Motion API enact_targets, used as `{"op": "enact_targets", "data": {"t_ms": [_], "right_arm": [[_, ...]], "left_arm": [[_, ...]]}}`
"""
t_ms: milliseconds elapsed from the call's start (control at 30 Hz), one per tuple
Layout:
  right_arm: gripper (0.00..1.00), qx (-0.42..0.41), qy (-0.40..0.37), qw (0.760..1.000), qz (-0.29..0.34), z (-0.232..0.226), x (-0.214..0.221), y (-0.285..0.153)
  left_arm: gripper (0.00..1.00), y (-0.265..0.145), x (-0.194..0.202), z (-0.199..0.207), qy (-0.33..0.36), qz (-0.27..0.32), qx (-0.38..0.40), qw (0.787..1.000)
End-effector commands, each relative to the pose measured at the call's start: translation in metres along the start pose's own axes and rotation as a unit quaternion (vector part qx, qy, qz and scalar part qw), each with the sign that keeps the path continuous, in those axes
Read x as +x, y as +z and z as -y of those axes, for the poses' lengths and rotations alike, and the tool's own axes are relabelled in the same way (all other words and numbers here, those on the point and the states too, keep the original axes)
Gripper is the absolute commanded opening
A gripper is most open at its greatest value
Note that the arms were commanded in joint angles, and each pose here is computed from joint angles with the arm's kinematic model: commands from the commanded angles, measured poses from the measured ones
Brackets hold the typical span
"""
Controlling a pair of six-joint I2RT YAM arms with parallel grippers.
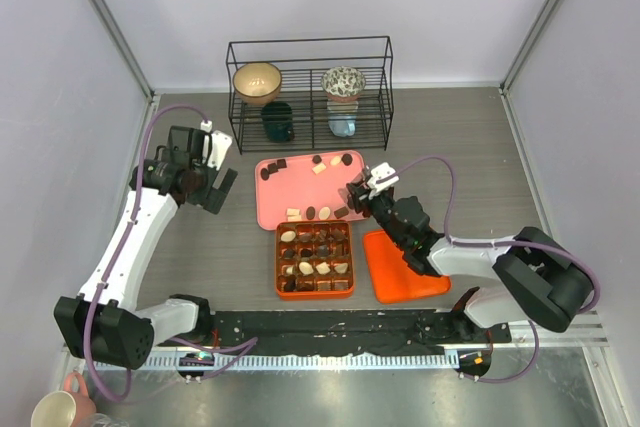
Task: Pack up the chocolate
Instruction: Pick up the fake chocolate from the plate.
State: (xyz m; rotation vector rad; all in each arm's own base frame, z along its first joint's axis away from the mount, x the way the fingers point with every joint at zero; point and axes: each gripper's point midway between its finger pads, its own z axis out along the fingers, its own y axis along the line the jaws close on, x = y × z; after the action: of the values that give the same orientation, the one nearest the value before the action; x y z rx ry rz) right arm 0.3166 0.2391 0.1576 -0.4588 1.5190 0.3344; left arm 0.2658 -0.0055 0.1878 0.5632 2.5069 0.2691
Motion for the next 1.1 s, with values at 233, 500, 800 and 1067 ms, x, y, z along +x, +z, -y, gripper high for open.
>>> {"op": "enact_targets", "data": {"t_ms": [233,500,800,1067], "right_arm": [[0.44,0.018,0.018,0.999,0.02,0.011,-0.011,-0.014],[0.44,0.013,0.024,1.0,0.014,0.01,-0.014,-0.02],[0.44,0.0,0.024,1.0,-0.011,0.006,-0.007,-0.025],[0.43,-0.009,0.028,0.999,-0.02,0.003,-0.006,-0.028]], "left_arm": [[1.0,-0.01,-0.006,-0.002,-0.003,0.02,0.002,1.0],[1.0,-0.013,-0.007,-0.001,-0.005,0.022,0.004,1.0],[1.0,-0.016,-0.006,-0.001,-0.004,0.025,0.005,1.0],[1.0,-0.017,-0.007,-0.001,-0.005,0.029,0.006,1.0]]}}
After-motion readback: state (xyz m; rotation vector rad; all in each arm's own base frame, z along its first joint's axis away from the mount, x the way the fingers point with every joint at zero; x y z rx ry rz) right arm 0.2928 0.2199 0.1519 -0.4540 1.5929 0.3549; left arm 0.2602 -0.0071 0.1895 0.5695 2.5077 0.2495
